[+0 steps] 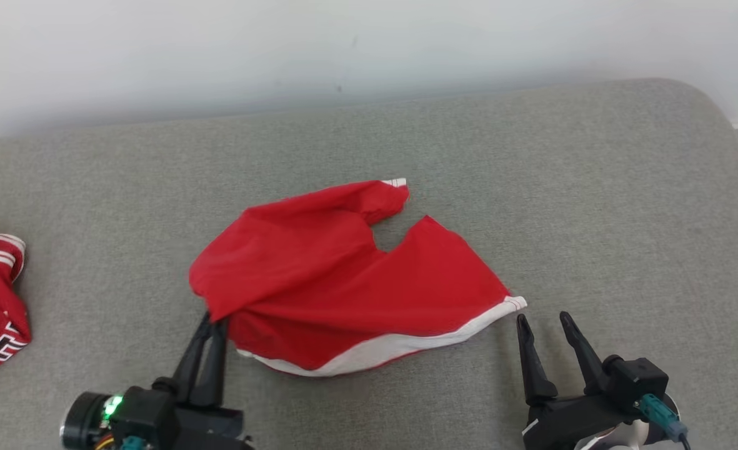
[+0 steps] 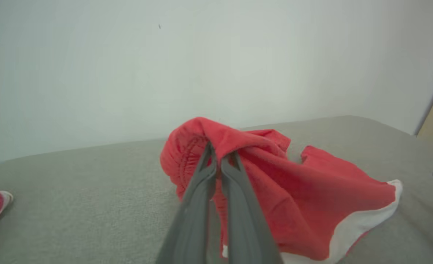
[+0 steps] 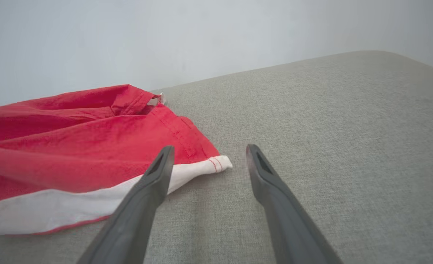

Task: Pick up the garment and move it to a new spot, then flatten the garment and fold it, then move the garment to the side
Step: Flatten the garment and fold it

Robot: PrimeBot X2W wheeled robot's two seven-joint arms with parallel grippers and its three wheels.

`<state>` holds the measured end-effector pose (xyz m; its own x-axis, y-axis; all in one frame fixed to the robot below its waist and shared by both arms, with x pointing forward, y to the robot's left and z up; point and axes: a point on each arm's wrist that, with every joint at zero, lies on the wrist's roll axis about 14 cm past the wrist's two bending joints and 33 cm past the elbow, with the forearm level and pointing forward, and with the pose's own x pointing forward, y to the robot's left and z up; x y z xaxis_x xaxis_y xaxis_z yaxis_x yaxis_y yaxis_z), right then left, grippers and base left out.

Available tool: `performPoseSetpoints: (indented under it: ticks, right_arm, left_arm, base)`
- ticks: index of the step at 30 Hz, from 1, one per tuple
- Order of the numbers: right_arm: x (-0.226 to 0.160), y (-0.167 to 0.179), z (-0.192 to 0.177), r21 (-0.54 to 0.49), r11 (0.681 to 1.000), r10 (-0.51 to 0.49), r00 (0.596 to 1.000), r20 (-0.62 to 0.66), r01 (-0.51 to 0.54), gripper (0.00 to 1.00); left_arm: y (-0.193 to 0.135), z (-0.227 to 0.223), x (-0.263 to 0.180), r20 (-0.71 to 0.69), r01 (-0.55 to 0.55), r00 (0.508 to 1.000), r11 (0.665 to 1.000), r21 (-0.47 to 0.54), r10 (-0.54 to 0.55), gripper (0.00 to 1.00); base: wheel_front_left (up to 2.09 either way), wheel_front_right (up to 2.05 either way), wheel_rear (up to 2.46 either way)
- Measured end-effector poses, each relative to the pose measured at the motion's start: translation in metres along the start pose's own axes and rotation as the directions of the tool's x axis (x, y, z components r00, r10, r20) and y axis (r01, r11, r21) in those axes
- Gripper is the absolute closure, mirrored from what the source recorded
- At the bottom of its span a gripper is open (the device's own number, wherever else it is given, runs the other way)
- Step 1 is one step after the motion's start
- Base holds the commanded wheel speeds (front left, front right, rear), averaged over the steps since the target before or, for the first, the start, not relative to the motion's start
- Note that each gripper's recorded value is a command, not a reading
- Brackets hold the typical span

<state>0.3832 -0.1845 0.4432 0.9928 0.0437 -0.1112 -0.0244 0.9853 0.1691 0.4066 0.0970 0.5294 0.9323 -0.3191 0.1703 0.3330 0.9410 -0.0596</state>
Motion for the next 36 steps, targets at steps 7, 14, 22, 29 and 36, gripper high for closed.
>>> performPoseSetpoints:
  ticks: [7, 14, 22, 29, 36]
  right_arm:
    - [0.008, 0.010, -0.003, 0.009, 1.000, 0.027, 1.000, -0.008, -0.027, 0.00]
    - [0.003, -0.023, -0.007, -0.022, 0.999, -0.050, 0.998, -0.028, 0.050, 0.00]
    - [0.007, -0.031, -0.009, -0.029, 0.997, -0.068, 0.997, -0.034, 0.067, 0.00]
    - [0.020, -0.012, -0.011, -0.022, 1.000, -0.005, 0.999, -0.038, 0.004, 0.00]
    - [0.034, 0.004, -0.017, -0.024, 0.998, 0.050, 0.997, -0.055, -0.052, 0.00]
  left_arm:
    - [0.035, -0.057, -0.003, -0.179, -0.093, 0.978, 0.994, 0.063, 0.103, 1.00]
    - [0.033, -0.109, 0.027, -0.314, -0.098, 0.942, 0.991, 0.092, 0.122, 0.22]
    - [0.036, -0.136, 0.036, -0.379, -0.132, 0.912, 0.988, 0.084, 0.155, 0.00]
    - [0.046, -0.110, 0.029, -0.303, -0.172, 0.934, 0.982, 0.077, 0.187, 0.00]
    - [0.056, -0.092, 0.006, -0.263, -0.207, 0.939, 0.975, 0.080, 0.221, 0.00]
  base:
    - [0.00, 0.00, 0.00]
    - [0.00, 0.00, 0.00]
    - [0.00, 0.00, 0.00]
    - [0.00, 0.00, 0.00]
    - [0.00, 0.00, 0.00]
